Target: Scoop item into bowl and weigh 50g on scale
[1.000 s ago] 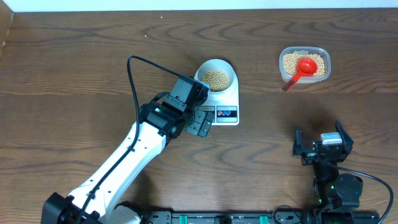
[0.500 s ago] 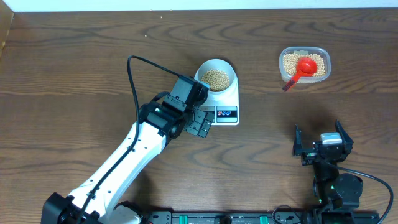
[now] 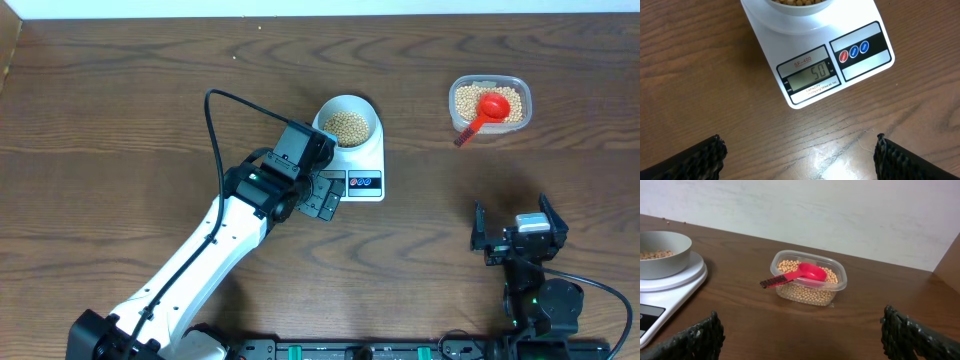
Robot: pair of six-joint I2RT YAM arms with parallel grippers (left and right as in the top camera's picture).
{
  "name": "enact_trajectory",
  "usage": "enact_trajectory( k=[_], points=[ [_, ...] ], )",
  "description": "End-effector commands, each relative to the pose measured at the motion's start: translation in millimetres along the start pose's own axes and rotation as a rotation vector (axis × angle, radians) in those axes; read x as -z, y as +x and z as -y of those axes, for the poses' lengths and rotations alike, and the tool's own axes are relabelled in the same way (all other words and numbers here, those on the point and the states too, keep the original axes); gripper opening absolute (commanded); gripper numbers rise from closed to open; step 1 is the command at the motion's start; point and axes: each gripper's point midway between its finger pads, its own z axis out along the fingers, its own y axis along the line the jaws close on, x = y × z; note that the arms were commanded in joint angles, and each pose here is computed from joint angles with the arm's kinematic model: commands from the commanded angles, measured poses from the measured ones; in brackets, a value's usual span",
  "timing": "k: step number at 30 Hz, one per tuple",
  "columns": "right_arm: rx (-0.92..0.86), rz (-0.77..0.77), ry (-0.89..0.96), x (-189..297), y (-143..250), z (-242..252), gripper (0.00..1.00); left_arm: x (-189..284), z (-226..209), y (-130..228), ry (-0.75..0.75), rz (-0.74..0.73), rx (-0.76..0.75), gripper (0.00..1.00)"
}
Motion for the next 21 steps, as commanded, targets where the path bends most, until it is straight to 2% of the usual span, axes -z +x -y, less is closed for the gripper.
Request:
enact_trajectory(
  k=[1,16,21],
  points=[
    [-0.014,0.003,-0.009,0.3,-0.1,-2.4,0.99,-3.5,-1.6,3.9,-0.005,-0.016,0.007,0.96],
    [-0.014,0.003,-0.009,0.3,-0.1,-2.4,0.99,-3.3,-1.8,3.8,-0.006,-0.016,0.007,0.96],
    [-0.014,0.003,-0.009,0.3,-0.1,-2.4,0.99,6.3,-17.3,-9.7,-0.097,0.055,-0.003,0.96]
  ],
)
